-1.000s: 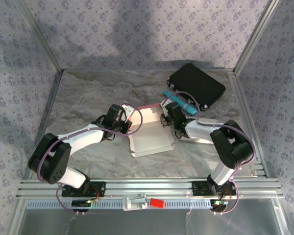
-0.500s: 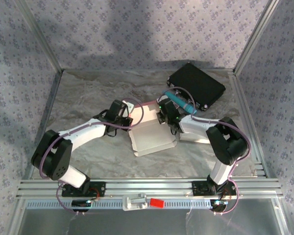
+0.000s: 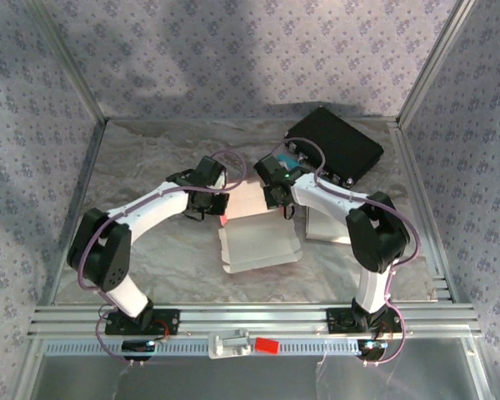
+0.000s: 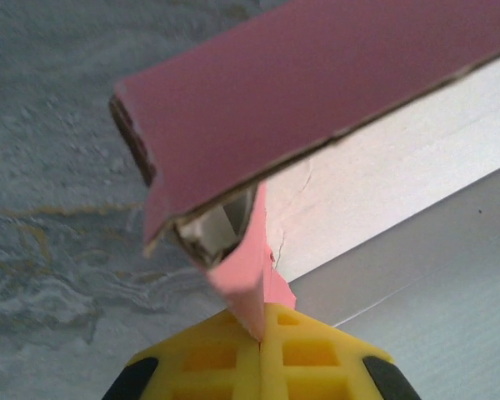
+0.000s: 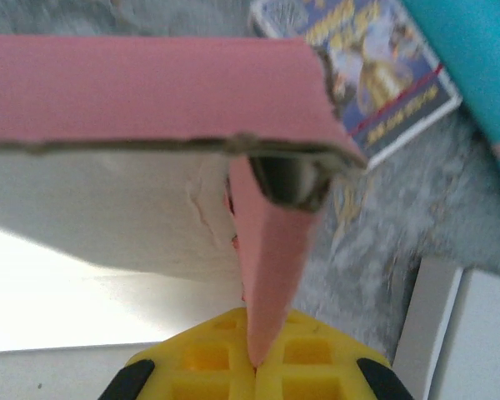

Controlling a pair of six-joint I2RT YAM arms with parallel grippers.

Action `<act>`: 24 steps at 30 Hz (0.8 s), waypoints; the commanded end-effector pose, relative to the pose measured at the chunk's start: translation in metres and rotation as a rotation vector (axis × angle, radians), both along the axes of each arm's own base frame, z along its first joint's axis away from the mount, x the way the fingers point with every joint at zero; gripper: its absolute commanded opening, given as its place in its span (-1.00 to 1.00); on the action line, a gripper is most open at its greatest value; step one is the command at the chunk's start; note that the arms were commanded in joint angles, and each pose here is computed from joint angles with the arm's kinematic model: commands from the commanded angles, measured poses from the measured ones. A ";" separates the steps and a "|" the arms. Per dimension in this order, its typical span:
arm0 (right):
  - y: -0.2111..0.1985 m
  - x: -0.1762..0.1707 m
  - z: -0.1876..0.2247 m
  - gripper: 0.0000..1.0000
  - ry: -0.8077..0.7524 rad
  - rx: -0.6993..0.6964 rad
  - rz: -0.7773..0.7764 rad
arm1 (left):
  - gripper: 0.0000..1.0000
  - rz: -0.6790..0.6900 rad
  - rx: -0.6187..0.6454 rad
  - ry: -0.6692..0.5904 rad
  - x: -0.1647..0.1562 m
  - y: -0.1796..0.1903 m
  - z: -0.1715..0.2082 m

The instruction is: Fold the paper box

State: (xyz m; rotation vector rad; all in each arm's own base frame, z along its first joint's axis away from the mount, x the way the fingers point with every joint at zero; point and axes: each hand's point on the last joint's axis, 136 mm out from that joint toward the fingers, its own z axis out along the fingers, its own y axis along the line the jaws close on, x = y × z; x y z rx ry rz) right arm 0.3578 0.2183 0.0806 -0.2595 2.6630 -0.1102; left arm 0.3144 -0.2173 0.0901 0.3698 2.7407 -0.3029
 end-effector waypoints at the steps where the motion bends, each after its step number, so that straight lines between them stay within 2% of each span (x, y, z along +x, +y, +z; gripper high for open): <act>1: 0.001 -0.021 -0.014 -1.00 0.121 -0.018 -0.004 | -1.00 -0.014 -0.046 0.094 -0.012 -0.010 0.006; 6: 0.007 -0.019 -0.025 -1.00 0.198 -0.036 0.020 | -1.00 -0.015 -0.043 0.208 -0.015 -0.011 -0.004; 12: 0.009 -0.006 -0.029 -1.00 0.206 -0.003 0.028 | -1.00 -0.041 -0.029 0.238 -0.010 -0.013 -0.009; 17: 0.012 0.008 -0.028 -0.76 0.191 0.026 0.060 | -1.00 -0.056 -0.006 0.261 -0.010 -0.012 -0.014; 24: 0.009 0.021 -0.024 -0.62 0.166 0.049 0.063 | -1.00 -0.057 0.005 0.264 -0.009 -0.011 -0.015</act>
